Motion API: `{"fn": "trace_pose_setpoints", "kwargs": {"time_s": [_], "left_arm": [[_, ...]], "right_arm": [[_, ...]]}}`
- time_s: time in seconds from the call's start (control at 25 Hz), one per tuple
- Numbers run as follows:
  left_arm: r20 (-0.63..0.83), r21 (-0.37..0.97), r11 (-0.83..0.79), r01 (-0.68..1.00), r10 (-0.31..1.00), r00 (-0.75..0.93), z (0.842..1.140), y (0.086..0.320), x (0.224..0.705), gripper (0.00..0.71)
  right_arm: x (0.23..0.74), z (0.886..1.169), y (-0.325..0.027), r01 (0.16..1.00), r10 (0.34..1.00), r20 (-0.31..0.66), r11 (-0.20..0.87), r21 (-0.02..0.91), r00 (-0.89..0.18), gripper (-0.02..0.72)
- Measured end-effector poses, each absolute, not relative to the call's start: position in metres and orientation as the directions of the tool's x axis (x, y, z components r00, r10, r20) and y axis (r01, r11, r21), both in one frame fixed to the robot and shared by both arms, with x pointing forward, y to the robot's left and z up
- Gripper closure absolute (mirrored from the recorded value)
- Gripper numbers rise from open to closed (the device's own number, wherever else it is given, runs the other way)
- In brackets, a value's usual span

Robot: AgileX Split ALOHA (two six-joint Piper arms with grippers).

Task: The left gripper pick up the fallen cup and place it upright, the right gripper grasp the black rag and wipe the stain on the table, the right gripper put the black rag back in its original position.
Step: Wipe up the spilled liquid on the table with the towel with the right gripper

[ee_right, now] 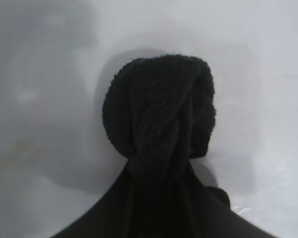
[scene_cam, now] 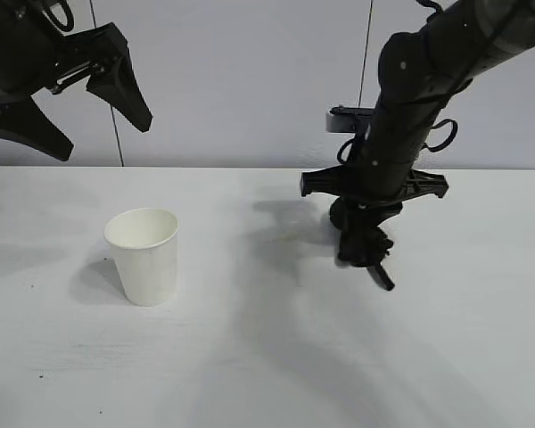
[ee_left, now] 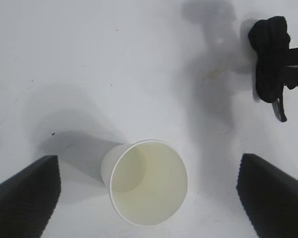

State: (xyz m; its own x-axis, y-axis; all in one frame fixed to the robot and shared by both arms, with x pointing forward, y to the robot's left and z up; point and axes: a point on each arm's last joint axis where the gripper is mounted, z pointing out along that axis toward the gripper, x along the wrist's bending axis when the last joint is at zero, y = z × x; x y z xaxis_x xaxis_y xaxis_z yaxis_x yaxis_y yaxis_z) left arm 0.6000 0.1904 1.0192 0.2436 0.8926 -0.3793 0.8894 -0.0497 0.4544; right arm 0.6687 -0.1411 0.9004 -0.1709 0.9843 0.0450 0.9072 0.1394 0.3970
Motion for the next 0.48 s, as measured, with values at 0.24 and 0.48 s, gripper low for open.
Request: {"fn": "trace_pose_setpoints", "kwargs": {"time_s": [0.24, 0.48], "left_arm": [[-0.379, 0.454, -0.050, 0.889, 0.893, 0.244, 1.019, 0.190, 0.600, 0.016], [-0.379, 0.454, -0.050, 0.889, 0.893, 0.244, 1.019, 0.190, 0.600, 0.016]], "right_arm": [[0.637, 0.900, -0.074, 0.889, 0.945, 0.090, 0.259, 0.377, -0.313, 0.585], [0.643, 0.904, -0.068, 0.861, 0.944, 0.114, 0.229, 0.454, -0.311, 0.585]]}}
